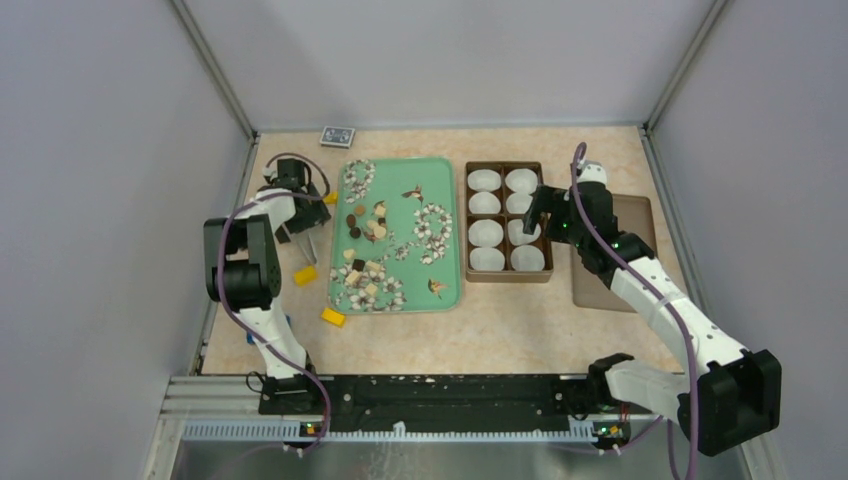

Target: Pack the chocolate

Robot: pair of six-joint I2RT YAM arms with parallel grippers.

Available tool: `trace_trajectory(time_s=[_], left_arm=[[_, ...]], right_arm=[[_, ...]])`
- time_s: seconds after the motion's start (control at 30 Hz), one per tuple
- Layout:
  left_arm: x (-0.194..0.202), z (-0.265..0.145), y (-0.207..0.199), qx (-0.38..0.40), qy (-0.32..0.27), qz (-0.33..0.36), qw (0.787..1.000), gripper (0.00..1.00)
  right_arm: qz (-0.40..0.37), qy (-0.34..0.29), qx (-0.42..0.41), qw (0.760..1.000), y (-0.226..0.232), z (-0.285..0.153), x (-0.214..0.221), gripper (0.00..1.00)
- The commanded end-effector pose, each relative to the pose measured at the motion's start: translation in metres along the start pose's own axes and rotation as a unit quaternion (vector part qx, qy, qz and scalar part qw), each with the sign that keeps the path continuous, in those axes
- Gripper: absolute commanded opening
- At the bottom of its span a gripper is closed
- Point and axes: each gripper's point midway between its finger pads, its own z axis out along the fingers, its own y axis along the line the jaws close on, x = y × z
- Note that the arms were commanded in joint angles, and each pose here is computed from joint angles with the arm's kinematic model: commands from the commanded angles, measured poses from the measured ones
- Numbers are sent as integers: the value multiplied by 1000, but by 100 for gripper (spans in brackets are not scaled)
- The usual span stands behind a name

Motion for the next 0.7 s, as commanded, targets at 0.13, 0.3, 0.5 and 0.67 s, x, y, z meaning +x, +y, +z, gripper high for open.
trace_trajectory(time_s=[0.13,0.3,0.5,0.67], left_arm=[[-15,-10,8,1,-53,-4,999,99],[-11,4,21,-35,-16,1,999,96],[0,17,14,-22,16,9,1000,85],[1,16,12,-14,14,6,1000,73]], right_arm=[[1,-14,-15,1000,7,3,-6,98],[3,-13,-15,1000,7,4,-6,98],[2,-13,-12,1000,6,2,-7,98],[2,-13,-11,1000,5,1,-6,98]])
